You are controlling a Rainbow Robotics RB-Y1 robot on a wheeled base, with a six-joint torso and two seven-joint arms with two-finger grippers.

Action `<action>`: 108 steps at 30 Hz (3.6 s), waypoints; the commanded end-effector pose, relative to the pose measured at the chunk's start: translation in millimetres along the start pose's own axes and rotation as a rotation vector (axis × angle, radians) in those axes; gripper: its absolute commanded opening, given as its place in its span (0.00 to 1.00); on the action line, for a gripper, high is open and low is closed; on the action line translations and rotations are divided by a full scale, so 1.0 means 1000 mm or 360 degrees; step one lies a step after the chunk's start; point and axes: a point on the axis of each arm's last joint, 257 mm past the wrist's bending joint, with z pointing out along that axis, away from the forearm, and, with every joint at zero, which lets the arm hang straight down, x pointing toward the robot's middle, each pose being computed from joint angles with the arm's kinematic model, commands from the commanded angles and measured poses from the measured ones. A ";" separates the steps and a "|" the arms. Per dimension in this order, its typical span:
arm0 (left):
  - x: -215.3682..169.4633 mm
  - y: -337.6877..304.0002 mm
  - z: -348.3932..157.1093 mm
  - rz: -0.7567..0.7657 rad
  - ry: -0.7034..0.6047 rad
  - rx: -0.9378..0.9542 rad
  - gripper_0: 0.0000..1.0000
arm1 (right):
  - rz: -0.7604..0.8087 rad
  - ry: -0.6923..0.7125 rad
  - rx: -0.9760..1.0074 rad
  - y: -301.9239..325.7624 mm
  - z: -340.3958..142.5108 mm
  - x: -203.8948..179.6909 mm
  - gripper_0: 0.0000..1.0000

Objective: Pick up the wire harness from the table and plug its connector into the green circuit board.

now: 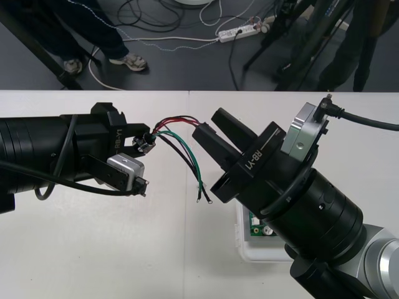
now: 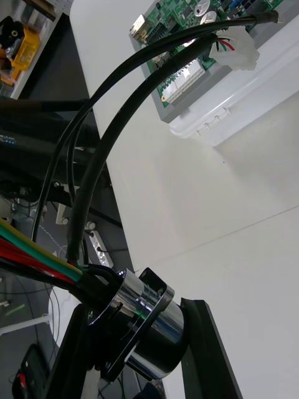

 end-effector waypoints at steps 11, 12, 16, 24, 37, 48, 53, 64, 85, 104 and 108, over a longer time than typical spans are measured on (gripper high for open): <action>-0.006 0.003 -0.003 0.0138 0.0013 -0.0024 0.00 | 0.0044 0.0027 -0.0007 0.007 -0.005 0.005 0.00; -0.006 0.003 -0.002 0.0135 0.0012 -0.0025 0.00 | 0.0044 0.0027 -0.0009 0.007 -0.005 0.005 0.00; -0.006 0.003 -0.003 0.0138 0.0013 -0.0024 0.00 | 0.0043 0.0027 -0.0008 0.007 -0.005 0.005 0.00; -0.006 0.006 -0.003 0.0134 0.0014 -0.0039 1.00 | 0.0043 0.0026 -0.0006 0.006 -0.005 0.005 0.00; -0.006 0.006 -0.003 0.0124 0.0010 -0.0041 1.00 | 0.0020 0.0031 -0.0004 0.005 -0.006 0.005 0.00; -0.007 0.006 -0.003 0.0125 0.0006 -0.0041 1.00 | -0.0035 0.0044 -0.0043 0.001 -0.006 0.000 0.00; -0.006 0.006 -0.003 0.0124 0.0011 -0.0044 1.00 | -0.0021 0.0052 -0.0082 0.002 -0.006 -0.003 0.00; -0.002 0.011 -0.011 0.0059 0.0008 -0.0080 1.00 | -0.0048 0.0146 -0.0363 0.013 -0.014 -0.020 0.00; -0.018 0.032 -0.041 -0.0327 -0.0187 -0.0169 1.00 | -0.0140 0.0413 -0.0787 0.029 -0.034 -0.042 0.00; -0.049 0.048 -0.057 -0.0910 -0.0440 -0.0129 1.00 | -0.0225 0.0464 -0.1027 0.021 -0.026 -0.040 0.00; -0.058 0.053 -0.060 -0.1058 -0.0510 -0.0114 1.00 | -0.0240 0.0469 -0.1063 0.017 -0.025 -0.038 0.00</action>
